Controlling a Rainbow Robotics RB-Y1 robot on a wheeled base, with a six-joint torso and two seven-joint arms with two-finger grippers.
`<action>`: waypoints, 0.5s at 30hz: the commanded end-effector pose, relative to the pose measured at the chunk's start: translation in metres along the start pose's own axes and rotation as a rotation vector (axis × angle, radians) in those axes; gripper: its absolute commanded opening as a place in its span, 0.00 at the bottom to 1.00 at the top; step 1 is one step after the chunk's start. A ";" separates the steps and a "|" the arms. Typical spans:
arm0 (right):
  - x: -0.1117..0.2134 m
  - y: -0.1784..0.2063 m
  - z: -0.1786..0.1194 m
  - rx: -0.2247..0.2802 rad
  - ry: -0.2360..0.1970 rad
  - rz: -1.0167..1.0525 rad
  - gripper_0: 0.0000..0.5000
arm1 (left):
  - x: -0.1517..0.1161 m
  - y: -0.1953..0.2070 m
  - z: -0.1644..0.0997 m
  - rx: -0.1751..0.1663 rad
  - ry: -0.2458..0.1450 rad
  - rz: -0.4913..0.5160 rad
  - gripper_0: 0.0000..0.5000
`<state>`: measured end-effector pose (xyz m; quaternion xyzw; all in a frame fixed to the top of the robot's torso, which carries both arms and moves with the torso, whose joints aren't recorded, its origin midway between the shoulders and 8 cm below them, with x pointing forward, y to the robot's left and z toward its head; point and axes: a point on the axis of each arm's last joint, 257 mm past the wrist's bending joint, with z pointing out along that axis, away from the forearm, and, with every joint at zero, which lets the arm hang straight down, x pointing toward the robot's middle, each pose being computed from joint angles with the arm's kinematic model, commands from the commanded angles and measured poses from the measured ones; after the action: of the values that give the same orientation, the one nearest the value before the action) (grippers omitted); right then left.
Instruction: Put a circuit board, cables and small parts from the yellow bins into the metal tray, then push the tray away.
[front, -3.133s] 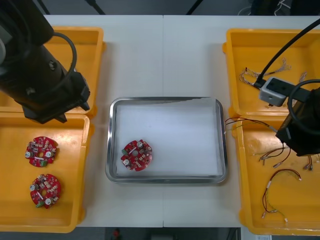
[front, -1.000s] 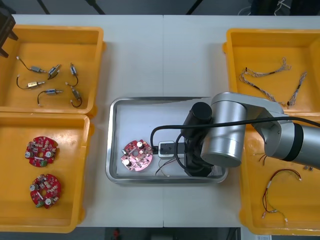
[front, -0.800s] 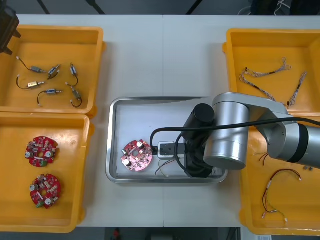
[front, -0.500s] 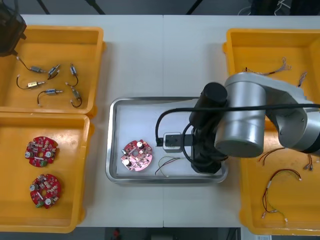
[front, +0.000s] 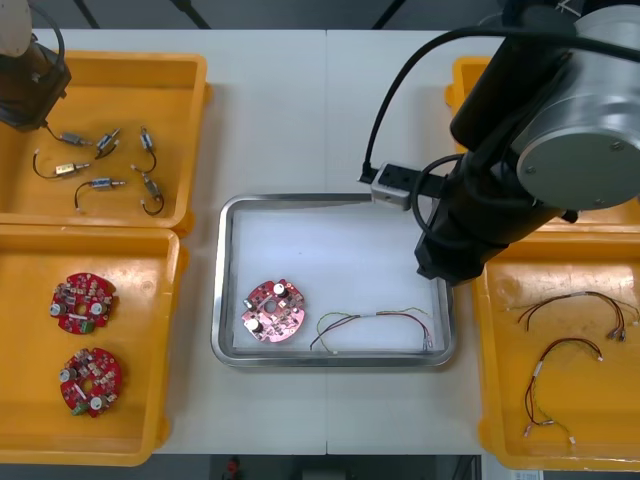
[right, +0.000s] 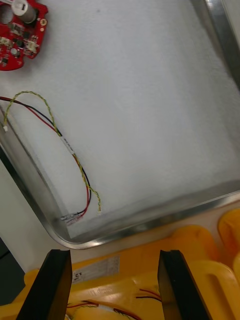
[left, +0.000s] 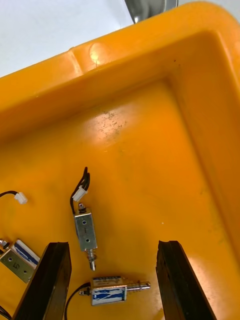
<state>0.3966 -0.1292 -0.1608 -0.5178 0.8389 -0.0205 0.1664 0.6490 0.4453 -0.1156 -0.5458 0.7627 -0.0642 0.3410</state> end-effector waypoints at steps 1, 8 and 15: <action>0.008 -0.030 -0.033 0.062 -0.044 0.186 1.00 | -0.006 -0.028 -0.017 0.050 -0.003 0.084 1.00; 0.038 -0.064 -0.048 0.120 -0.060 0.440 1.00 | 0.004 -0.026 -0.004 0.078 0.040 0.092 1.00; 0.067 -0.091 -0.057 0.170 -0.058 0.691 1.00 | 0.009 -0.027 0.006 0.095 0.037 0.099 1.00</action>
<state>0.4255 -0.2089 -0.1182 -0.2310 0.9486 -0.0004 0.2162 0.6542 0.4485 -0.1376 -0.5295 0.7753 -0.0880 0.3330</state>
